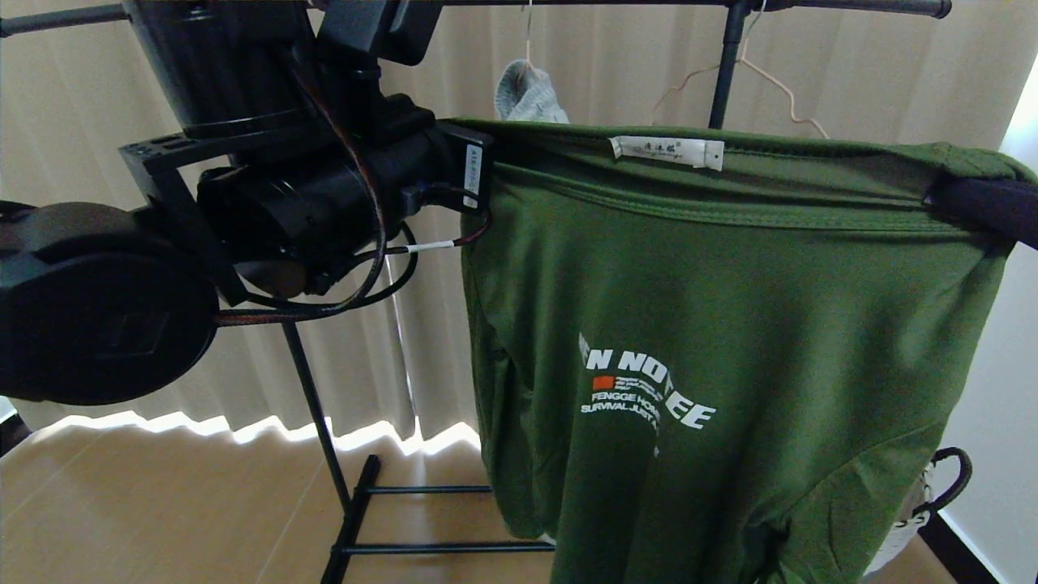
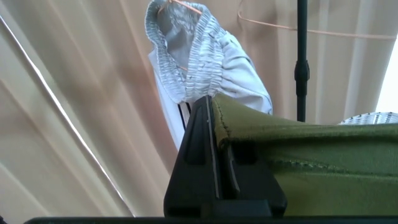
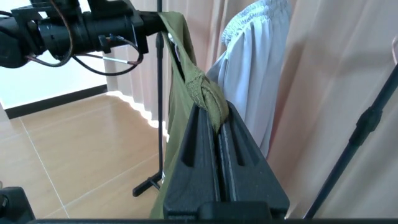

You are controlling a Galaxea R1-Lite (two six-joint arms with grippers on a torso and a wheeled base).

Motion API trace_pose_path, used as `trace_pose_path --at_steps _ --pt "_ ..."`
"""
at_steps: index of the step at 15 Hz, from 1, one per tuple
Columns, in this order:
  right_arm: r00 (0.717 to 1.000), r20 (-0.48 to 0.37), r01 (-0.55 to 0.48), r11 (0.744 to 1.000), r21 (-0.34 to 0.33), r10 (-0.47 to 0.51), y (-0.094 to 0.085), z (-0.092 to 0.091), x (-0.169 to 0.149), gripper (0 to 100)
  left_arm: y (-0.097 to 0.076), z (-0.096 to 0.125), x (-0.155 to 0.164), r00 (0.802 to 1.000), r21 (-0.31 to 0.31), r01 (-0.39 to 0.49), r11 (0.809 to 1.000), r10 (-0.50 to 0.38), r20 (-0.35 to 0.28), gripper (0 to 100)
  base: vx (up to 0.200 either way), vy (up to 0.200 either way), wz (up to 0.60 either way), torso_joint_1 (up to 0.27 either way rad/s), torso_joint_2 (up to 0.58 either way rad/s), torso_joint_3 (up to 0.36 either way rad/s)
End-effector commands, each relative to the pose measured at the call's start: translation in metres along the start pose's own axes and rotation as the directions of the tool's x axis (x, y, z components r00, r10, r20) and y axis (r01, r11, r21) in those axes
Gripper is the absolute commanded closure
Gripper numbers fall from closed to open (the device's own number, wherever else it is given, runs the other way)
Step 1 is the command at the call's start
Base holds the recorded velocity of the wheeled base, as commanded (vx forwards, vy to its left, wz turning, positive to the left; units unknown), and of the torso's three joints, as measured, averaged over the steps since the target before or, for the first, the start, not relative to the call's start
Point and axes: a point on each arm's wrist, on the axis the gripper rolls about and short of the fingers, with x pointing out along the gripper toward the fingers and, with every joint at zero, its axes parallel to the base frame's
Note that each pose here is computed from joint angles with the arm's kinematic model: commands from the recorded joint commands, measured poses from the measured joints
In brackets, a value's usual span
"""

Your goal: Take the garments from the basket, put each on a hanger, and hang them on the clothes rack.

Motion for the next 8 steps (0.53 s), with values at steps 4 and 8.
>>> trace_pose_path --at_steps 4,8 --pt "1.000 -0.012 0.019 1.000 0.001 -0.019 -0.004 -0.001 0.011 100 0.008 0.005 -0.021 1.000 0.009 0.009 1.000 -0.008 -0.027 100 0.000 0.000 0.00 0.000 0.00 0.000" --pt "0.994 -0.026 0.102 0.995 0.000 -0.102 -0.023 -0.001 0.037 100 0.017 0.015 -0.056 0.997 0.018 0.038 0.999 -0.037 -0.072 100 0.000 0.000 0.00 0.000 0.00 0.000"
